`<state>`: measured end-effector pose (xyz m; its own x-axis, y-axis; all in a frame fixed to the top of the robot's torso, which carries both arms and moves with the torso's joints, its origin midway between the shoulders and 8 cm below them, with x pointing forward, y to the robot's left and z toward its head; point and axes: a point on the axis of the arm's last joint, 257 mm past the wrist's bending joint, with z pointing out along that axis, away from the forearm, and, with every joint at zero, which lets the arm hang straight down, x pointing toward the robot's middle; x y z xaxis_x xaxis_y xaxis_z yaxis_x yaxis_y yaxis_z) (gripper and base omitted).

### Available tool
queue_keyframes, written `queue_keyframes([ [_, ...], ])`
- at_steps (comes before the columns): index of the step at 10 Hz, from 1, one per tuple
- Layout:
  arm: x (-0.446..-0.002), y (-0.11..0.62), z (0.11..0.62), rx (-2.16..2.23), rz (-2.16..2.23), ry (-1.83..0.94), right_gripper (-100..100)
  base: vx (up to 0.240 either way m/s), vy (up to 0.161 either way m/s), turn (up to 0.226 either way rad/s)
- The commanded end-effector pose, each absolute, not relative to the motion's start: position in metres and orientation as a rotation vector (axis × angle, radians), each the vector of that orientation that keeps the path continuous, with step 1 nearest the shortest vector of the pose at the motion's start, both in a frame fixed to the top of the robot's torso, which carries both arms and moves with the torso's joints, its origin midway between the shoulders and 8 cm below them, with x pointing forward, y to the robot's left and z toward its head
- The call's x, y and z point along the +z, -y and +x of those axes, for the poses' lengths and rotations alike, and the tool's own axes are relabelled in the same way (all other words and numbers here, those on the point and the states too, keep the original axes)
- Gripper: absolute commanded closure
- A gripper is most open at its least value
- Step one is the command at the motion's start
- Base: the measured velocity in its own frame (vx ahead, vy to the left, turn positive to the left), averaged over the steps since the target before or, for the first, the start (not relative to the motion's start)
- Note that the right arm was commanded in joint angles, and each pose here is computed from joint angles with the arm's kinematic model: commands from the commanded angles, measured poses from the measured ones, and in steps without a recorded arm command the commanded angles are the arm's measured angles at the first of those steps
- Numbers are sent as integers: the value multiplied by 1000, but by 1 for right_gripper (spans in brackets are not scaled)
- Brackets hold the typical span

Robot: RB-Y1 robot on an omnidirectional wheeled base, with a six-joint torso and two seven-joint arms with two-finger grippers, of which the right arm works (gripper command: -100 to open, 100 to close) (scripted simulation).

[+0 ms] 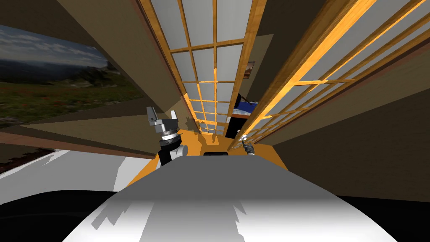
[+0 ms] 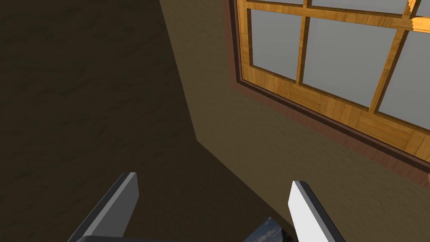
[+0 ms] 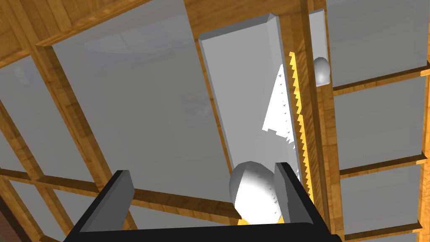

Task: Pull the door open

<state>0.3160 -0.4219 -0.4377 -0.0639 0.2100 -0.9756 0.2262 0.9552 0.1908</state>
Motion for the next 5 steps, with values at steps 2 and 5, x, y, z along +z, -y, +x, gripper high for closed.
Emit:
queue_keyframes([
  [2,-425,405,324,9,220,-1626,-100,-170,-114,149],
  [5,-413,387,327,34,101,-1607,-100,-150,-132,127],
])
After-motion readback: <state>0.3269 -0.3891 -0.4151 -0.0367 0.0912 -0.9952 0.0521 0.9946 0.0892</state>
